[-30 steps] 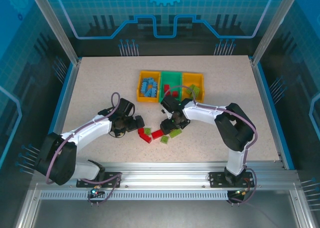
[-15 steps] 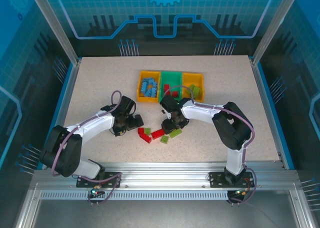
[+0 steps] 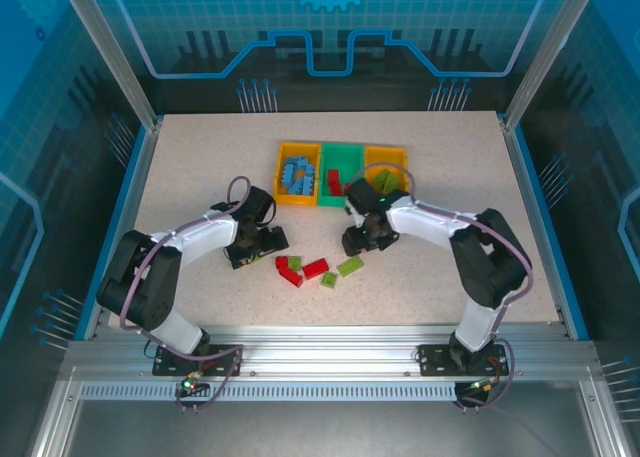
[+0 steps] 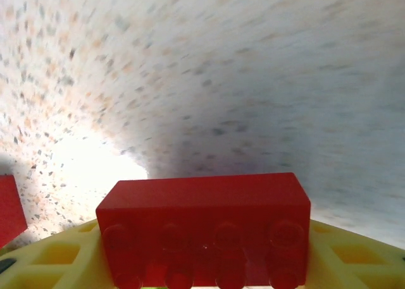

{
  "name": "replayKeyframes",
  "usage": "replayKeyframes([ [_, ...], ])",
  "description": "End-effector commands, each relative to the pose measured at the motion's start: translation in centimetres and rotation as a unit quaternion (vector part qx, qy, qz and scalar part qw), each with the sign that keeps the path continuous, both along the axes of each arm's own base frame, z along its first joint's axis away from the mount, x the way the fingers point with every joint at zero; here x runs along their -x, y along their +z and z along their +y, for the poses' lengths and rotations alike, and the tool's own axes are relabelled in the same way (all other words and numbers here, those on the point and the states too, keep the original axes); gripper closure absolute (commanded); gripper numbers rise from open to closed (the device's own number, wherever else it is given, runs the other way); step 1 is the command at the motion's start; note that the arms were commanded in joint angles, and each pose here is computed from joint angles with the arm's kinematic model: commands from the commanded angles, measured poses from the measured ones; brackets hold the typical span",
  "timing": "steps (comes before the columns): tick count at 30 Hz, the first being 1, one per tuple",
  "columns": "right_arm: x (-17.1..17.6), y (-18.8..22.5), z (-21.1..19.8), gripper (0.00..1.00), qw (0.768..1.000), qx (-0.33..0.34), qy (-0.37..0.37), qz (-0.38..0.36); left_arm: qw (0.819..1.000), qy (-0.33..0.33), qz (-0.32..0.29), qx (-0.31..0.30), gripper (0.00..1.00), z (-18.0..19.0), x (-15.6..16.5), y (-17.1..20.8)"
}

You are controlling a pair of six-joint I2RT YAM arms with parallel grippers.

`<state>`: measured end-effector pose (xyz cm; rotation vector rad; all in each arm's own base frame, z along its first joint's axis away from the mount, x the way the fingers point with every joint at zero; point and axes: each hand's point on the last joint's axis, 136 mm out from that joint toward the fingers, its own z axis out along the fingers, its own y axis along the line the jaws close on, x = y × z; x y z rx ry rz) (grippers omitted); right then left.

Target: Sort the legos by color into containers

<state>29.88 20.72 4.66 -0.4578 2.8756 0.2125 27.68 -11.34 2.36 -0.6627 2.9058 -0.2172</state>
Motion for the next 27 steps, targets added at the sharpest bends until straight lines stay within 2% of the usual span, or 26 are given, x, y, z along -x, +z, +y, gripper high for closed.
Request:
replayKeyframes([
  [1, -1.1, 3.8, -0.7, 0.46, 0.998, -0.051, -0.031, -0.035, 1.0, 0.0, 0.006, -0.006, 0.01, 0.4, -0.4, 0.1],
  [6, -3.0, 7.4, -2.0, 0.47, 0.992, -0.088, -0.055, -0.073, 1.0, 0.004, 0.008, -0.002, 0.02, 0.4, -0.9, -0.5],
  [11, -6.3, 9.4, 0.1, 0.47, 0.991, -0.101, -0.036, -0.084, 1.0, -0.001, 0.017, -0.002, 0.06, 0.1, -1.1, -1.3],
  [22, -15.1, 6.8, 1.5, 0.45, 0.988, -0.075, -0.124, -0.054, 1.0, -0.01, 0.017, -0.001, 0.18, -0.2, -1.7, -1.8],
  [25, -16.3, 6.4, 1.9, 0.41, 0.988, -0.071, -0.125, -0.051, 1.0, -0.012, 0.02, -0.001, 0.2, -0.1, -1.6, -2.1],
  [27, -16.8, 6.2, 2.0, 0.33, 0.989, -0.066, -0.124, -0.048, 1.0, -0.011, 0.021, 0.001, 0.23, -0.1, -1.5, -2.2],
])
